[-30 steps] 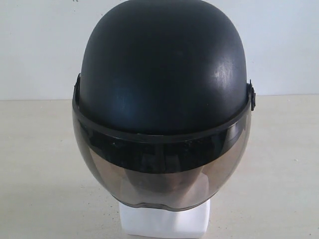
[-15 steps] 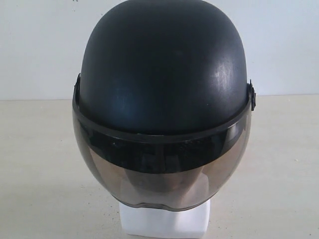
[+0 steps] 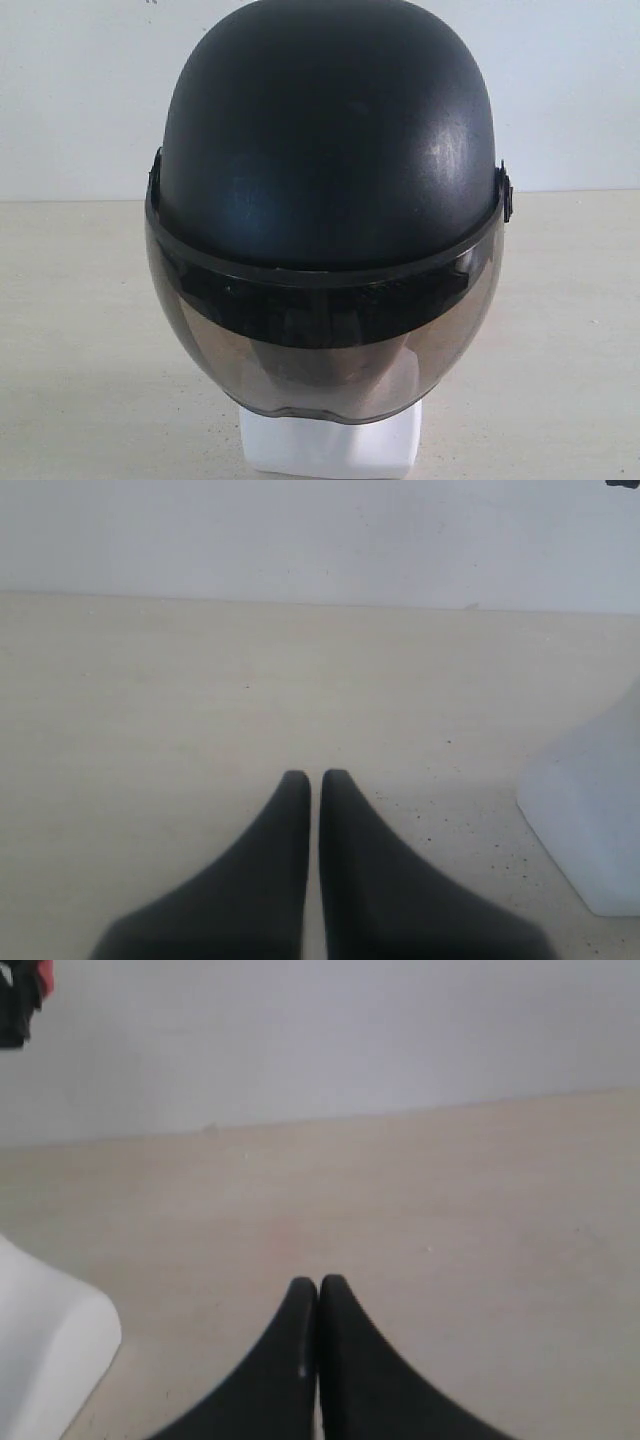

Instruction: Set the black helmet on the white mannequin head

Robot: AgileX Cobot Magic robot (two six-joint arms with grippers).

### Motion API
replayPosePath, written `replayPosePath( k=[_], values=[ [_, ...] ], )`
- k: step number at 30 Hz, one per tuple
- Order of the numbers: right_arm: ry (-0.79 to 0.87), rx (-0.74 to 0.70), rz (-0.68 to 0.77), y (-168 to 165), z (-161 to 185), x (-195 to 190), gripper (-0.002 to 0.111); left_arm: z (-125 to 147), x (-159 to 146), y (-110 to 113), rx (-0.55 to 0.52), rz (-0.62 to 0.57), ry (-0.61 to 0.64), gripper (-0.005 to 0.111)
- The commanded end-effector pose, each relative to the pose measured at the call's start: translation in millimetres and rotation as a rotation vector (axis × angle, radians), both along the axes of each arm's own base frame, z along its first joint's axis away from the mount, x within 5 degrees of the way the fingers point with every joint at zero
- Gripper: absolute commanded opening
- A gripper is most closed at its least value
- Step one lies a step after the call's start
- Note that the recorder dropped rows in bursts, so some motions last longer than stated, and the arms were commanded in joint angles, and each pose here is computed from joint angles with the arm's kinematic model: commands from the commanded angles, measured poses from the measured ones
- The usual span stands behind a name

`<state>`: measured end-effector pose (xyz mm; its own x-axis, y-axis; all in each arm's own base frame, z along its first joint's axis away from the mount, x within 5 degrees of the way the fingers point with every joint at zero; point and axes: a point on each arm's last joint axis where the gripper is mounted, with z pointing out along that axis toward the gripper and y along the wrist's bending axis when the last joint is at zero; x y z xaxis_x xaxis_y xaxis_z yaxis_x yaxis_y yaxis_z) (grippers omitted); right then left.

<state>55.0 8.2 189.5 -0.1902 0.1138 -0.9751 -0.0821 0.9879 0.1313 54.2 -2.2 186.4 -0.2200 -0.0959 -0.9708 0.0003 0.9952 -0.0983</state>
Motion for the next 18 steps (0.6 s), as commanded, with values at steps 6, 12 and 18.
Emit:
replayPosePath(
  k=[6, 12, 18],
  values=[
    [0.088, -0.019, -0.035, -3.6, -8.5, -2.0, 0.0, -1.2, 0.0, -0.3, 0.005, -0.007, 0.002, 0.004],
    [0.09, -0.009, -0.06, -5.6, -8.6, -1.9, 0.0, -1.2, 0.0, -0.3, 0.005, -0.007, 0.002, 0.004],
    [0.08, -0.114, -0.036, -5.6, -8.4, -1.9, 0.0, -1.2, 0.0, -0.3, 0.005, -0.007, 0.002, 0.004]
  ],
)
